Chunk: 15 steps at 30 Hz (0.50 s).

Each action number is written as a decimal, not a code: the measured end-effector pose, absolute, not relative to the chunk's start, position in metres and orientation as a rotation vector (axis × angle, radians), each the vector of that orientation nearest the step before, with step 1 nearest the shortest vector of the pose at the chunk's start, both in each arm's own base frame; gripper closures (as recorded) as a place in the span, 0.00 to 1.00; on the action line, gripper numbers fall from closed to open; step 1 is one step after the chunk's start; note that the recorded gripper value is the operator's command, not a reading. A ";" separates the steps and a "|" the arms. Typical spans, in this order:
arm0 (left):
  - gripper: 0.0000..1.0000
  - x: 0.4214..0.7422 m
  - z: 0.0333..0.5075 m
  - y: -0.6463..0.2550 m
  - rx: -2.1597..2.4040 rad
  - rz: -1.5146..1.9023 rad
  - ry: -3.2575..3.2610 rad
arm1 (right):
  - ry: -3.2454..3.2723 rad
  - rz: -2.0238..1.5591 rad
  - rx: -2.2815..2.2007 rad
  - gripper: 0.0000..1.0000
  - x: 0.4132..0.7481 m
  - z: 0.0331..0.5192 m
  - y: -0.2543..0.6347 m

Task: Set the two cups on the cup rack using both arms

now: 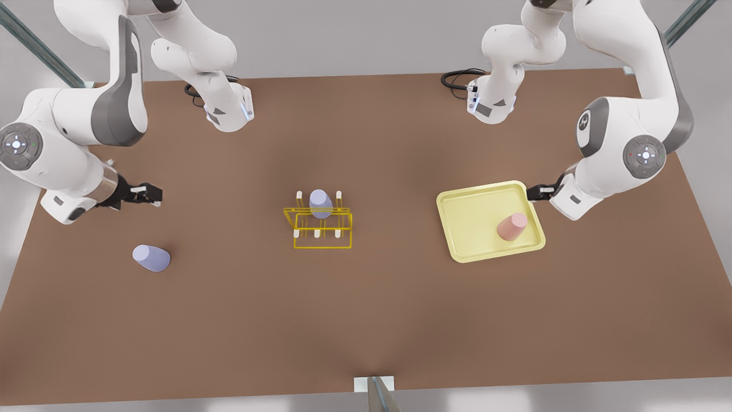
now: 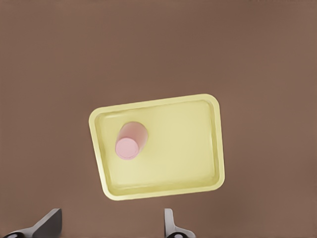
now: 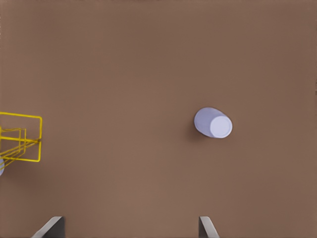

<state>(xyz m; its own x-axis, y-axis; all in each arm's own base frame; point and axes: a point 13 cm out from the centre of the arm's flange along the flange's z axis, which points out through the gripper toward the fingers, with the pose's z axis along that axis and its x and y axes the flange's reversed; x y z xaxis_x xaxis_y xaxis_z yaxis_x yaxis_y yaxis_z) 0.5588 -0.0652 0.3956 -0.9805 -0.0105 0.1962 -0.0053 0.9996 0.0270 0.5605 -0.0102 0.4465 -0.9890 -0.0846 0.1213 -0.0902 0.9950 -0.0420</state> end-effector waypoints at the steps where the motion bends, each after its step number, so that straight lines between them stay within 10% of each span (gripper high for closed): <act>1: 0.00 0.559 0.395 -0.065 0.014 -0.039 -2.945 | -3.025 0.072 0.137 0.00 0.562 0.447 -0.010; 15: 0.00 0.567 0.197 -0.038 0.161 -0.005 -2.913 | -2.954 0.001 -0.043 0.00 0.646 0.232 -0.142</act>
<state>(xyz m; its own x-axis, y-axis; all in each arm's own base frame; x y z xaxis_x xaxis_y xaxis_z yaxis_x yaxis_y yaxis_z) 0.5673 -0.0380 0.1968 -0.9689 -0.1095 0.2217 -0.1087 0.9939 0.0157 0.6461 -0.1422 0.2322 -0.9821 0.0289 0.1861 0.0288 0.9996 -0.0033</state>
